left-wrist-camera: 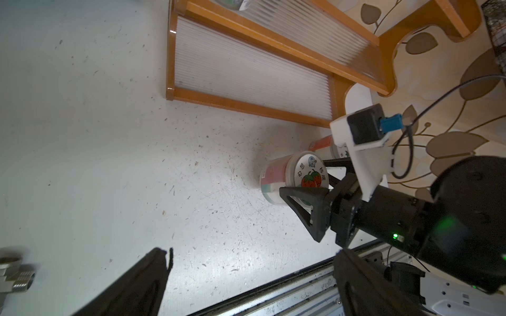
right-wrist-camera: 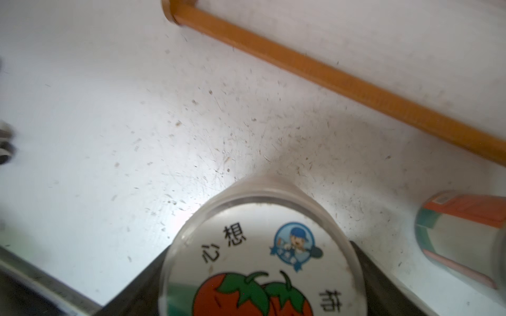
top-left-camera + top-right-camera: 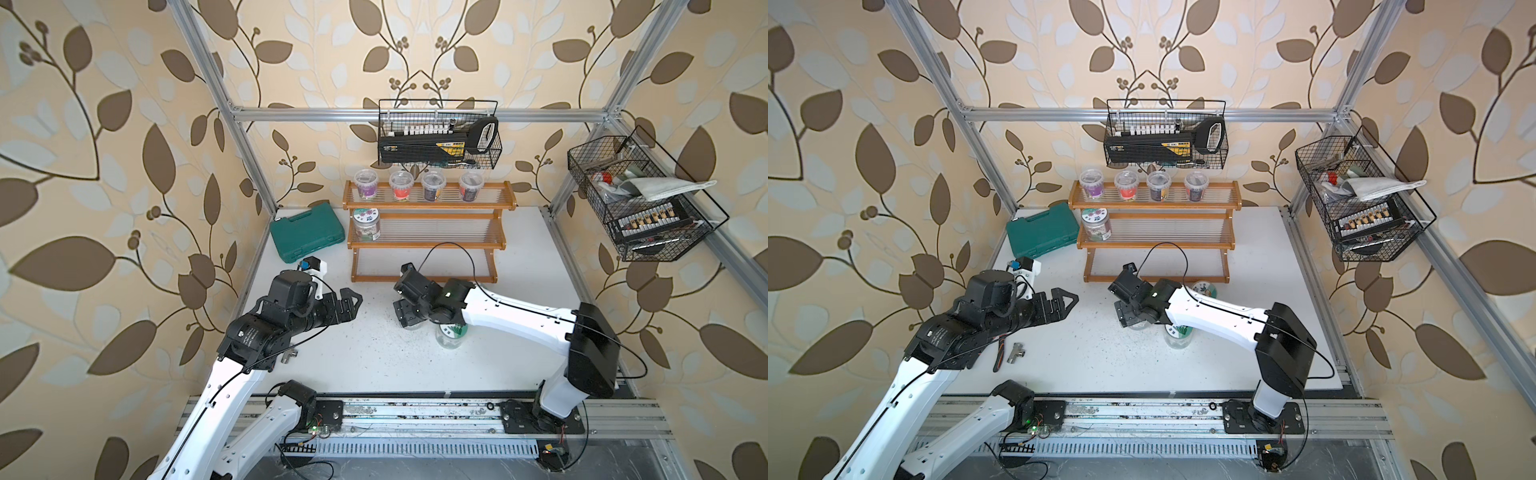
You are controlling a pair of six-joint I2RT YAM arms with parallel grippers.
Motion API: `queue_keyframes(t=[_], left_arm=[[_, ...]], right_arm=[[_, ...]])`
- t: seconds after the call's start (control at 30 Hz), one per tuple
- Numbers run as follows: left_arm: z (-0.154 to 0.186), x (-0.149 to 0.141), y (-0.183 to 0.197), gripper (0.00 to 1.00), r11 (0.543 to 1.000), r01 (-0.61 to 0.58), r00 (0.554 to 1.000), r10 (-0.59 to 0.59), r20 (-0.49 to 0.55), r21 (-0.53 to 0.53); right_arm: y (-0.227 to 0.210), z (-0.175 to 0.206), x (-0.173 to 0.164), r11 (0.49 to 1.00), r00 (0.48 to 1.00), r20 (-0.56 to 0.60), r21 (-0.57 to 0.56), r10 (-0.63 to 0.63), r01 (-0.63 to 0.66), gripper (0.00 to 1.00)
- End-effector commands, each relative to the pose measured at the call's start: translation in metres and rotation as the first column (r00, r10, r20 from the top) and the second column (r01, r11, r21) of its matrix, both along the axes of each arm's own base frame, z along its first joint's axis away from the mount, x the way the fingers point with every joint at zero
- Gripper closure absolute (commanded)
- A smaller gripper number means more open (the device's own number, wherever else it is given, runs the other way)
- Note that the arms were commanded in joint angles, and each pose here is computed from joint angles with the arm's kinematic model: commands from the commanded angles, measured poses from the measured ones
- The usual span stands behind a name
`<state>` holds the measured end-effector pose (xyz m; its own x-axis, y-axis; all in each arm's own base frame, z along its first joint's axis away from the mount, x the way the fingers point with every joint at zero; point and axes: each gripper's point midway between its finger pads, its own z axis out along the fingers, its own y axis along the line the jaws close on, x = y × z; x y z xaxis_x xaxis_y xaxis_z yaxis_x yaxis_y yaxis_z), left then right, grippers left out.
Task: Place the seed container on the shelf
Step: Pick up the seed jar at the center of the board.
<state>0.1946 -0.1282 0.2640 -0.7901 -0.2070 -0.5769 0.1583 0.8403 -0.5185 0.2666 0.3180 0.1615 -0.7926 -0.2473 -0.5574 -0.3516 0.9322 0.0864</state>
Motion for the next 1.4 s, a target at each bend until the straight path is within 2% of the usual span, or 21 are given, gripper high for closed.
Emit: queue_keyframes(t=[0.0, 0.2, 0.3, 0.37, 0.5, 0.63, 0.73, 1.0, 1.07, 1.17, 1.37], left_arm=[[0.03, 0.004, -0.023, 0.02, 0.988, 0.14, 0.981, -0.13, 0.143, -0.063], [0.058, -0.003, -0.056, 0.02, 0.92, 0.371, 0.896, -0.32, 0.308, -0.125], [0.068, -0.008, -0.07, 0.02, 0.87, 0.474, 0.832, -0.391, 0.393, -0.138], [0.075, -0.015, -0.079, 0.02, 0.825, 0.55, 0.772, -0.442, 0.457, -0.131], [0.076, -0.025, -0.094, 0.02, 0.778, 0.627, 0.664, -0.507, 0.55, -0.041], [0.07, -0.04, -0.118, 0.02, 0.723, 0.684, 0.528, -0.584, 0.617, 0.1], [0.065, -0.048, -0.137, 0.02, 0.683, 0.712, 0.44, -0.616, 0.653, 0.165], [0.064, -0.043, -0.16, 0.02, 0.668, 0.706, 0.327, -0.602, 0.728, 0.235], [0.064, -0.045, -0.165, 0.02, 0.651, 0.707, 0.266, -0.607, 0.749, 0.276], [0.057, -0.042, -0.172, 0.02, 0.644, 0.687, 0.197, -0.611, 0.767, 0.337], [0.052, -0.025, -0.185, 0.02, 0.67, 0.65, 0.184, -0.597, 0.781, 0.359]], right_arm=[[-0.011, 0.053, -0.002, 0.999, 0.998, 0.054, 0.039, 0.018, -0.02, 0.39], [-0.03, 0.105, -0.012, 0.995, 0.996, 0.084, 0.087, 0.031, -0.038, 0.4], [-0.041, 0.126, -0.016, 0.992, 0.996, 0.085, 0.115, 0.035, -0.044, 0.4], [-0.048, 0.139, -0.021, 0.99, 0.995, 0.089, 0.126, 0.044, -0.055, 0.4], [-0.058, 0.155, -0.029, 0.988, 0.995, 0.087, 0.14, 0.055, -0.067, 0.4], [-0.062, 0.164, -0.037, 0.982, 0.994, 0.084, 0.168, 0.068, -0.081, 0.41], [-0.065, 0.166, -0.042, 0.981, 0.995, 0.075, 0.175, 0.073, -0.085, 0.41], [-0.067, 0.165, -0.049, 0.977, 0.995, 0.053, 0.189, 0.088, -0.097, 0.42], [-0.066, 0.166, -0.051, 0.975, 0.995, 0.049, 0.199, 0.09, -0.098, 0.42], [-0.064, 0.166, -0.053, 0.971, 0.994, 0.04, 0.213, 0.099, -0.106, 0.43], [-0.061, 0.167, -0.055, 0.965, 0.993, 0.035, 0.235, 0.11, -0.115, 0.44]])
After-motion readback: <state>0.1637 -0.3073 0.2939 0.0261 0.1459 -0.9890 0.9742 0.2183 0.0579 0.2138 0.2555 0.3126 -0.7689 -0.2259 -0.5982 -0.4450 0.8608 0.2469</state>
